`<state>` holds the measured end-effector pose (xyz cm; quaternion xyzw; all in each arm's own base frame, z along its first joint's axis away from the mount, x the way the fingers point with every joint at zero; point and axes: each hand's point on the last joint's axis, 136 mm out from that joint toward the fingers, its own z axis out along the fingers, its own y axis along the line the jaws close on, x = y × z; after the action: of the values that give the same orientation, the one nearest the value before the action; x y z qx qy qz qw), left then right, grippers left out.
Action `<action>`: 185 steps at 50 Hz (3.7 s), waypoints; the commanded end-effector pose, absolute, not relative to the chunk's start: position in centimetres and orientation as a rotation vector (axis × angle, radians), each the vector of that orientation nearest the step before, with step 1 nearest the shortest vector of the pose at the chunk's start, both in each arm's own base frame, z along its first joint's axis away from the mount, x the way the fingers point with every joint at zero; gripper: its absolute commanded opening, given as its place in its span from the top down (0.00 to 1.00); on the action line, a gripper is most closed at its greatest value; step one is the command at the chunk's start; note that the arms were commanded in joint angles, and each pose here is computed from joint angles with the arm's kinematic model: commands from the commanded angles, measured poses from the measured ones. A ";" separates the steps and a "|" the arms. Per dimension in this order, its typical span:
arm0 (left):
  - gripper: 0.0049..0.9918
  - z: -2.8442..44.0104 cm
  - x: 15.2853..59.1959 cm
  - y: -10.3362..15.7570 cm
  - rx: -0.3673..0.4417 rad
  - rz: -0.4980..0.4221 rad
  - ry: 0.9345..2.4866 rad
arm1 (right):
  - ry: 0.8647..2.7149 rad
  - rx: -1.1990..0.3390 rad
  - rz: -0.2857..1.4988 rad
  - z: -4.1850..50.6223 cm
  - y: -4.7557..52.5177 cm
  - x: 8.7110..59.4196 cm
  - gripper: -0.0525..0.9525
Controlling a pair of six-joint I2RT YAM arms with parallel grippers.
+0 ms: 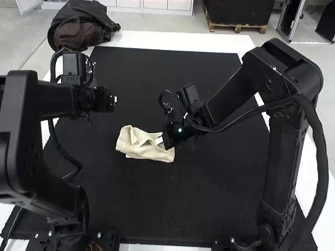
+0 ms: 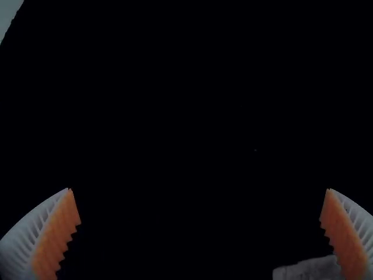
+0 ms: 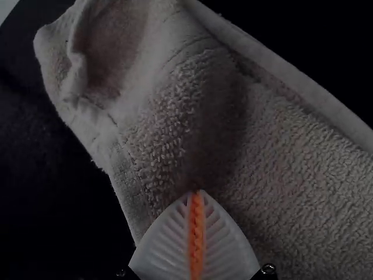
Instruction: Fold the towel.
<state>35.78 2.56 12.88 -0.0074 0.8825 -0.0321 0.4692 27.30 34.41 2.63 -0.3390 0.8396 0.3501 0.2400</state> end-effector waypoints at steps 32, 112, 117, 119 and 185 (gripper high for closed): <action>0.02 12.8 35.4 3.0 -0.037 -0.073 2.157 | 2.216 -1.035 0.999 3.5 38.6 26.2 0.97; 0.02 11.7 34.8 3.1 -0.057 -0.077 2.178 | 2.147 -1.184 0.930 7.0 42.2 25.3 0.53; 0.02 11.7 34.8 3.3 -0.061 -0.073 2.178 | 2.146 -1.189 0.923 6.7 42.4 25.6 0.49; 0.02 11.7 34.8 3.4 -0.064 -0.071 2.176 | 2.145 -1.190 0.922 6.7 42.6 25.7 0.49; 0.02 12.0 35.0 3.8 -0.071 -0.063 2.161 | 2.159 -1.265 0.910 3.5 44.7 25.1 0.97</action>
<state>34.98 3.45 11.42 -0.0228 0.8866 -0.0276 0.4611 25.08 43.61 2.79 -0.4526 0.7979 0.3274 0.2266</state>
